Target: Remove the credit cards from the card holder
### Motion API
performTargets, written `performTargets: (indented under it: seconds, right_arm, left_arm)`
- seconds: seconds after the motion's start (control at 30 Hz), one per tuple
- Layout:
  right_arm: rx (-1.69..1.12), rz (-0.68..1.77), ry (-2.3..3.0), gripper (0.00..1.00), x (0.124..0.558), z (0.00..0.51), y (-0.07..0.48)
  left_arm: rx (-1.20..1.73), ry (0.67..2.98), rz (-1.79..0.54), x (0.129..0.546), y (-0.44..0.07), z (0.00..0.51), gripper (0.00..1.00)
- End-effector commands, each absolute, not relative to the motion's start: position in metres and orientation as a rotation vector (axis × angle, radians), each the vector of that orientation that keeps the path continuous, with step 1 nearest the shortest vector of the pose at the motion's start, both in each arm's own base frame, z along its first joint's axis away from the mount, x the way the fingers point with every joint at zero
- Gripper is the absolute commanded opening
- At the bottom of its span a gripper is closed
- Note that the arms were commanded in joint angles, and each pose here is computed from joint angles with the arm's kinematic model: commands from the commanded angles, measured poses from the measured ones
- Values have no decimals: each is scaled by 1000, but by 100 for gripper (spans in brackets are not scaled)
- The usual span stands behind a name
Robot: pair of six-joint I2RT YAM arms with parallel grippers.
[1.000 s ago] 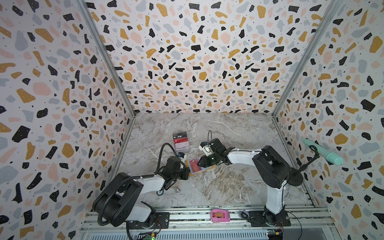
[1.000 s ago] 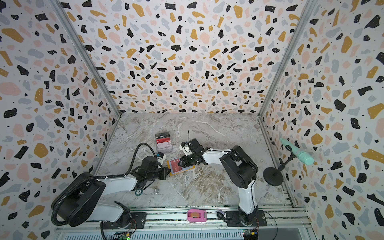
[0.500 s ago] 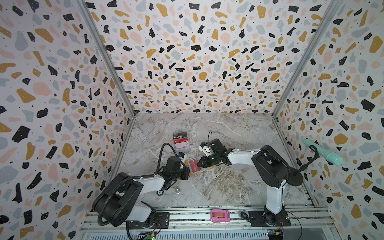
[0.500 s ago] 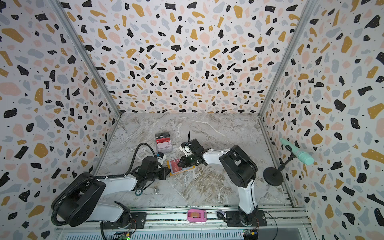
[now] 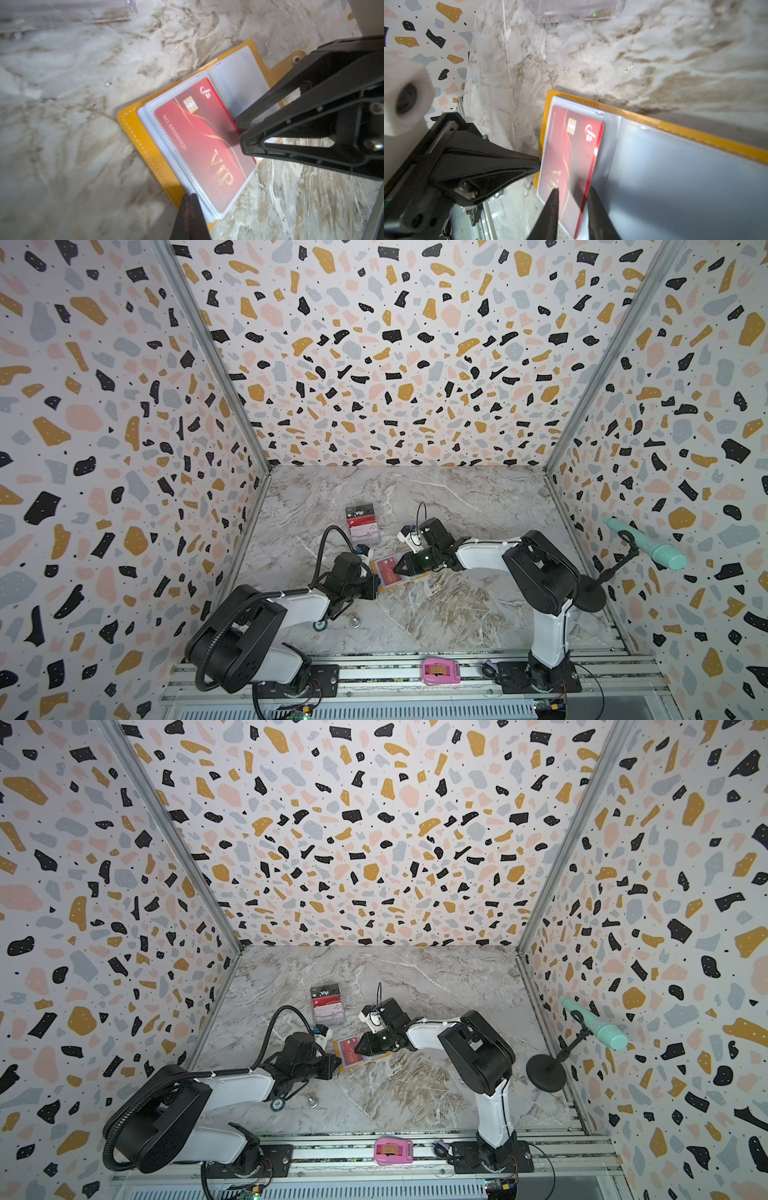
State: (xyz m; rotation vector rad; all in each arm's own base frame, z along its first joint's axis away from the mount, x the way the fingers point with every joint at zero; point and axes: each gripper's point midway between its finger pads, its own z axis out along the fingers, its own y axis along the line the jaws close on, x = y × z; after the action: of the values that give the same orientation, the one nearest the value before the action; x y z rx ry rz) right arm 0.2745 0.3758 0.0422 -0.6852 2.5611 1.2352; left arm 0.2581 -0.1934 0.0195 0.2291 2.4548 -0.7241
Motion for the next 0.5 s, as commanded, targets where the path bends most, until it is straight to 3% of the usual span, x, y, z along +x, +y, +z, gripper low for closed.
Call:
performTargets:
  seconds: [0.0,0.47]
  right_arm:
    - [-715,1331,2551,26,263,46,382]
    - [-744,1511,2459,23,256,71,381]
  left_arm:
    - [218,2640,-590,232,-171,-18,0]
    - [220,2649,-582,232,-171,-20,0]
